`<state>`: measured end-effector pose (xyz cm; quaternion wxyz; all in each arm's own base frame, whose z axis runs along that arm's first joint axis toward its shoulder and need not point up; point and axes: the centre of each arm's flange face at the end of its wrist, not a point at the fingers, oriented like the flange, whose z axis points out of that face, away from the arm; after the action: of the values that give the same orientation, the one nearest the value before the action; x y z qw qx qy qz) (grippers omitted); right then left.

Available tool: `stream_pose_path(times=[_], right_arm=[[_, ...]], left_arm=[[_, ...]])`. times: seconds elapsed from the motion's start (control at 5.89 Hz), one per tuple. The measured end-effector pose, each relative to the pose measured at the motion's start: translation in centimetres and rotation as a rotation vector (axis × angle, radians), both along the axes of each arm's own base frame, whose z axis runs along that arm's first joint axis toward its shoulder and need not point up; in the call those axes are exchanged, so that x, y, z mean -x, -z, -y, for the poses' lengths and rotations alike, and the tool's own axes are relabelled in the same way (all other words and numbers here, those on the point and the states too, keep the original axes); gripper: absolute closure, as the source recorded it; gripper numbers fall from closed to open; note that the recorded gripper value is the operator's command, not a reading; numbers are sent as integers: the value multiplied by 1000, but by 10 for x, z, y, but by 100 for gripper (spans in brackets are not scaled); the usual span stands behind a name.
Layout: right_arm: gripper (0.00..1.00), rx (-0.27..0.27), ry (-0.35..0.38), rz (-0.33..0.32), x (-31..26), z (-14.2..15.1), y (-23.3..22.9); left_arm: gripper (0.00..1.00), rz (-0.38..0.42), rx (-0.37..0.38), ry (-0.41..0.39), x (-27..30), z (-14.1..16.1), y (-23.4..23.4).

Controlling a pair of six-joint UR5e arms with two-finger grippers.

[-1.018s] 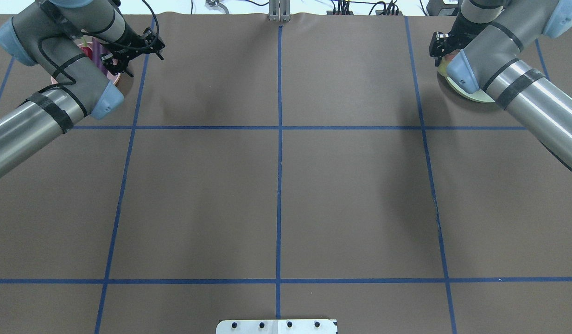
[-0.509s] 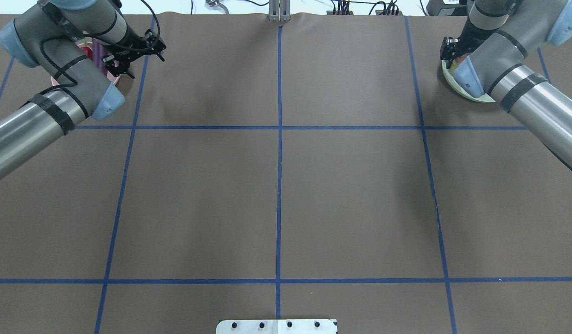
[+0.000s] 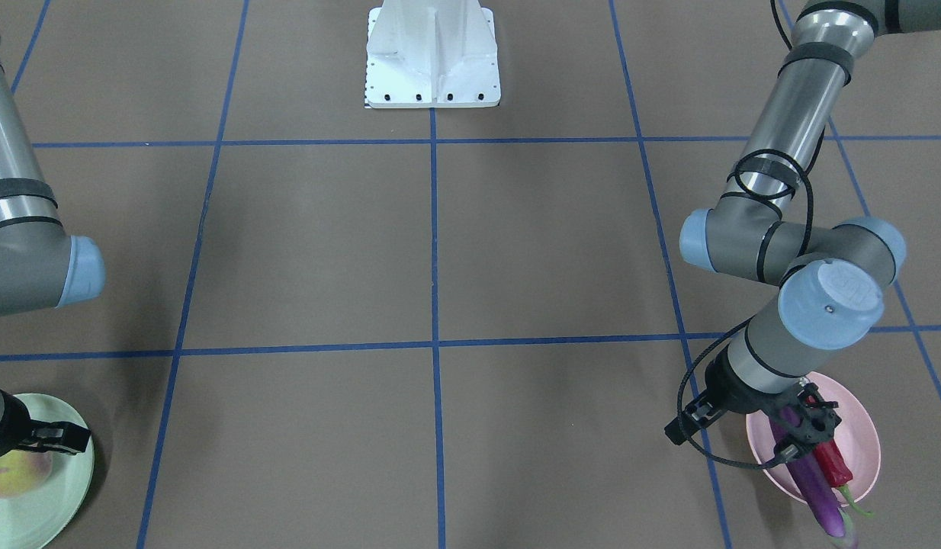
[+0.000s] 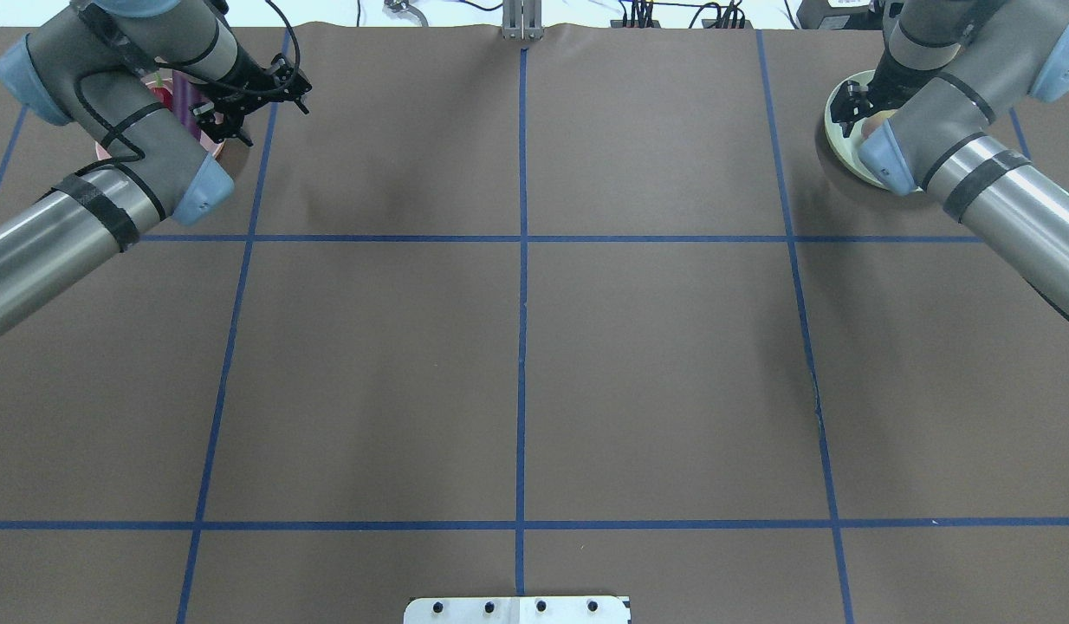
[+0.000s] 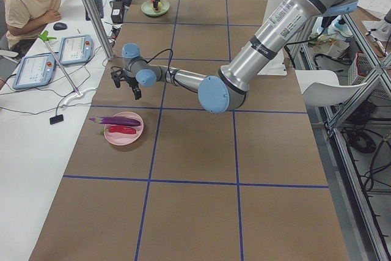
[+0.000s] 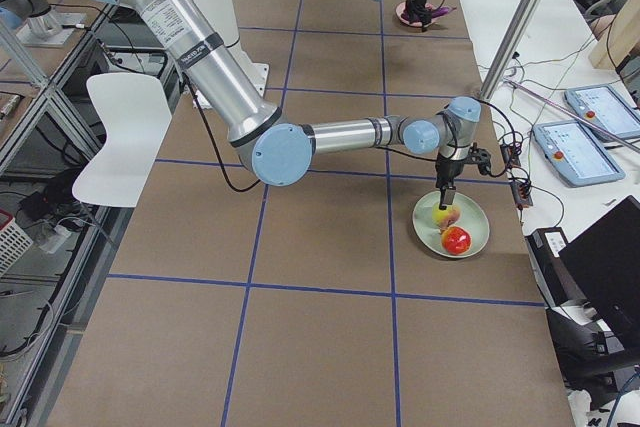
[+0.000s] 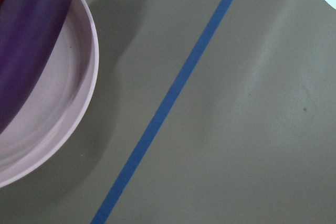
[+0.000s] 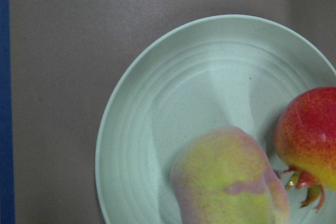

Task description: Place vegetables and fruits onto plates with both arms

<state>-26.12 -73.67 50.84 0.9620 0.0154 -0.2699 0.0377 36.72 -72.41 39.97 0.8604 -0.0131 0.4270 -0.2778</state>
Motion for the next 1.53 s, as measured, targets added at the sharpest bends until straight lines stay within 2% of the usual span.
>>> stream_pose_path(times=[0.17, 0.34, 0.68, 0.85, 1.19, 1.36, 1.53], right_arm=[[0, -6, 3, 16, -2, 2, 6], [0, -14, 9, 59, -4, 1, 22], [0, -10, 14, 161, -28, -18, 67], [0, -13, 7, 180, -50, -46, 89], [0, -30, 9, 214, -94, -133, 110], [0, -26, 12, 225, -109, -164, 107], [0, -16, 19, 229, -120, -181, 95]], left_arm=[[0, -6, -7, -2, 1, -1, 5], [0, -16, -26, -10, 6, -8, 8], [0, 6, -149, -99, 37, -45, -18], [0, 21, -216, -158, 66, -65, -39], [0, 43, -355, -297, 156, -111, -95], [0, 40, -399, -328, 194, -134, -104], [0, 28, -410, -335, 221, -154, -100]])
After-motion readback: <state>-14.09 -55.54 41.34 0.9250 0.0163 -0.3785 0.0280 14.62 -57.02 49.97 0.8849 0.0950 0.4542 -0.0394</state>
